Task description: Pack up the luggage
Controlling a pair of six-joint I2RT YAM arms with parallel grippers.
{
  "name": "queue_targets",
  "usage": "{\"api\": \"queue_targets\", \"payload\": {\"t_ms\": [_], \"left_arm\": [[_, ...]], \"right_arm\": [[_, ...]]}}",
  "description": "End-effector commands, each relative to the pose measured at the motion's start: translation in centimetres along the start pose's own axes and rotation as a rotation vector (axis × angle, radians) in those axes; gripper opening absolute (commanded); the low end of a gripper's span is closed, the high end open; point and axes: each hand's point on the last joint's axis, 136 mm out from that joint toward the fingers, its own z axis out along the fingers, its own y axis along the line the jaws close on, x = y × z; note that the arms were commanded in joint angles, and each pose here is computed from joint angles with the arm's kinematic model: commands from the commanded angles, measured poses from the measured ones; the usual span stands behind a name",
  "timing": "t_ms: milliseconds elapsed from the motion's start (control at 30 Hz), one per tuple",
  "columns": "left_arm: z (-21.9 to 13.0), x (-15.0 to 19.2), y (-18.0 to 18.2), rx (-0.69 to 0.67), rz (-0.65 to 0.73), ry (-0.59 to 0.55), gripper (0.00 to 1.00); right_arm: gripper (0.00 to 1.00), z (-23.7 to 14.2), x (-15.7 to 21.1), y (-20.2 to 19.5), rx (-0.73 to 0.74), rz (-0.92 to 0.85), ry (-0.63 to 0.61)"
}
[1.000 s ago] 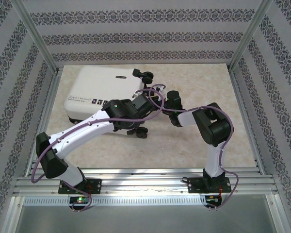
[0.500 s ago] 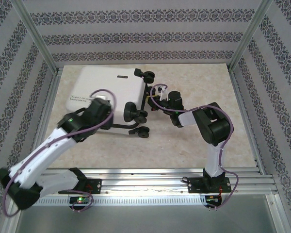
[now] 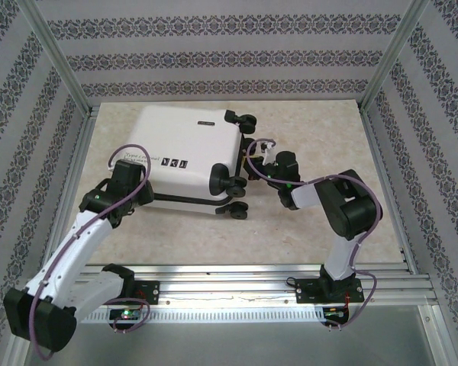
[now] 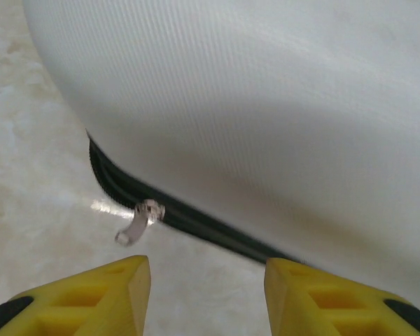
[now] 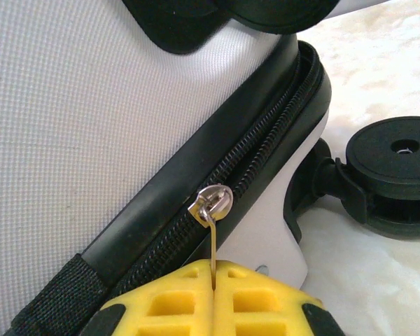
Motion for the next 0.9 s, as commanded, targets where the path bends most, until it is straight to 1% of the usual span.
{"api": "queue_targets", "payload": {"t_ms": [0,167,333,433,533,633,700,767,867], "left_arm": [[0.8,-3.3,-1.5,0.087,-0.024,-0.064,0.46],[2.7,-7.5,-1.2,0.096,-0.038,-0.082,0.46],[5.5,-13.0,-2.0,0.16,-0.053,-0.097,0.45],[7.8,-16.4,-2.8,0.187,-0.058,-0.065,0.41],[10.5,-19.8,-4.4,0.223,-0.048,-0.047,0.41],[12.9,-21.6,-5.7,0.241,-0.044,-0.007,0.37],[12.9,-22.3,-5.8,0.233,-0.051,-0.009,0.37],[11.8,-22.3,-5.9,0.224,-0.047,-0.03,0.4],[9.0,-20.6,-5.7,0.182,-0.025,-0.061,0.53]], "right_arm": [[0.0,-1.3,-1.4,0.5,-0.001,-0.025,-0.054],[0.0,-2.3,-1.0,0.9,0.001,-0.023,-0.054],[0.0,-3.7,0.2,2.0,-0.003,-0.021,-0.046],[0.0,-4.2,1.5,3.1,-0.006,-0.029,-0.026],[0.0,-4.4,2.8,4.1,-0.014,-0.03,-0.008],[0.0,-4.6,3.6,4.7,-0.02,-0.035,0.006],[0.0,-4.7,3.8,4.8,-0.019,-0.033,0.009],[0.0,-4.8,3.7,4.8,-0.017,-0.039,0.006],[0.0,-4.6,3.6,4.7,-0.011,-0.048,0.01]]}}
